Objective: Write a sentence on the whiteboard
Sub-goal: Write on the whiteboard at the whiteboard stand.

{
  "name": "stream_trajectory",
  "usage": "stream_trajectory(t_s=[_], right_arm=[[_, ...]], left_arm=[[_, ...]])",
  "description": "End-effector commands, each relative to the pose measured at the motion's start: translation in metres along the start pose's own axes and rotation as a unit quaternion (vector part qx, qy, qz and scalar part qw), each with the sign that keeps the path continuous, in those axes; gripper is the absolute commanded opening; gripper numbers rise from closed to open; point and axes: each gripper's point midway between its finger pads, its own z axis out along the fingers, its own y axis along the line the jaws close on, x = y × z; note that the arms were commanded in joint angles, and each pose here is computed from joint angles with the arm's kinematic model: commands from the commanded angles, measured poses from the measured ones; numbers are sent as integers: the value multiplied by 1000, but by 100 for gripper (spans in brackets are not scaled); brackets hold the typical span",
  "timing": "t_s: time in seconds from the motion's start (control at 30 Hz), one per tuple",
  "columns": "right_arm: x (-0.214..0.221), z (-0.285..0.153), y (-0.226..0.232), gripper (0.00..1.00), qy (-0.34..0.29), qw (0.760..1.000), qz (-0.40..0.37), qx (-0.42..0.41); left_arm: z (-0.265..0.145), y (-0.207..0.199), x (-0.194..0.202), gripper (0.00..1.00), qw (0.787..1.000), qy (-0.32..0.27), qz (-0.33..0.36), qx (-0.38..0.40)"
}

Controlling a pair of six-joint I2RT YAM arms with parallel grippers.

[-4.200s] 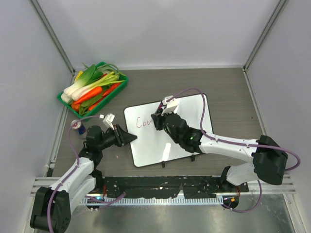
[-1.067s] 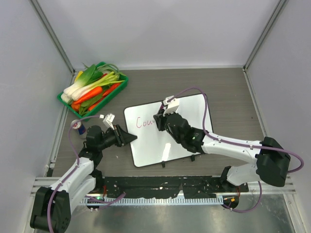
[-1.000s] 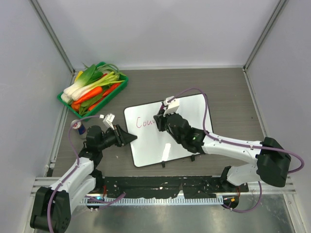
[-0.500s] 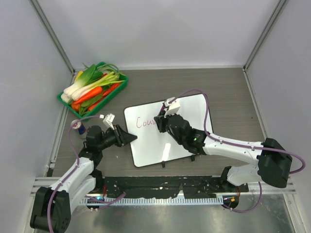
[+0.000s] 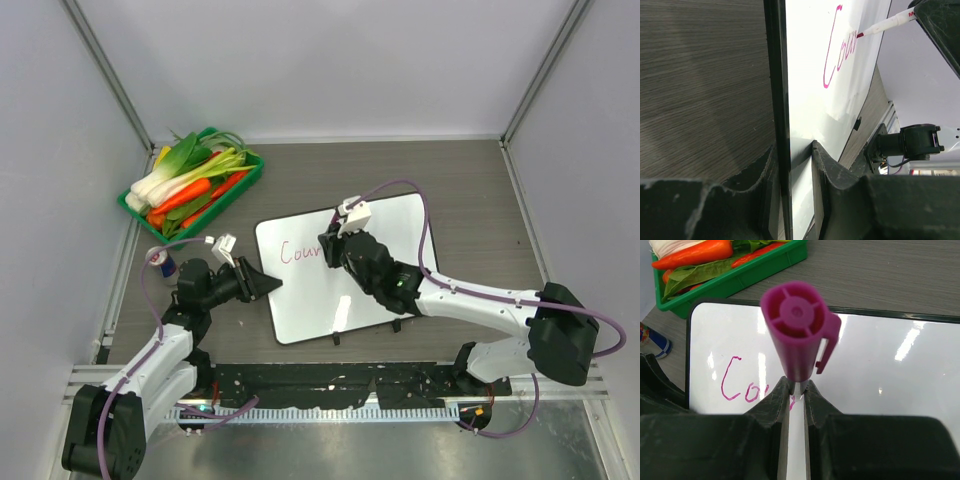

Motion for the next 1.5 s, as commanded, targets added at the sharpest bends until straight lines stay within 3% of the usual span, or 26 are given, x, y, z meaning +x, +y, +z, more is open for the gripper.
stream_trajectory(t_s=[0.0, 0.73, 1.23, 1.47], right_arm=[[-21, 8, -8, 1, -29, 999, 5, 23], [-8, -1, -16, 2, -14, 1000, 17, 19], [-44, -13, -2, 1, -48, 997, 50, -16], [-32, -11, -12, 1, -36, 999, 37, 7]], left_arm=[[0, -1, -7, 0, 999, -14, 30, 3], [1, 0, -7, 0, 999, -12, 29, 3], [1, 0, -7, 0, 999, -13, 29, 3], [1, -1, -7, 0, 999, -13, 30, 4]])
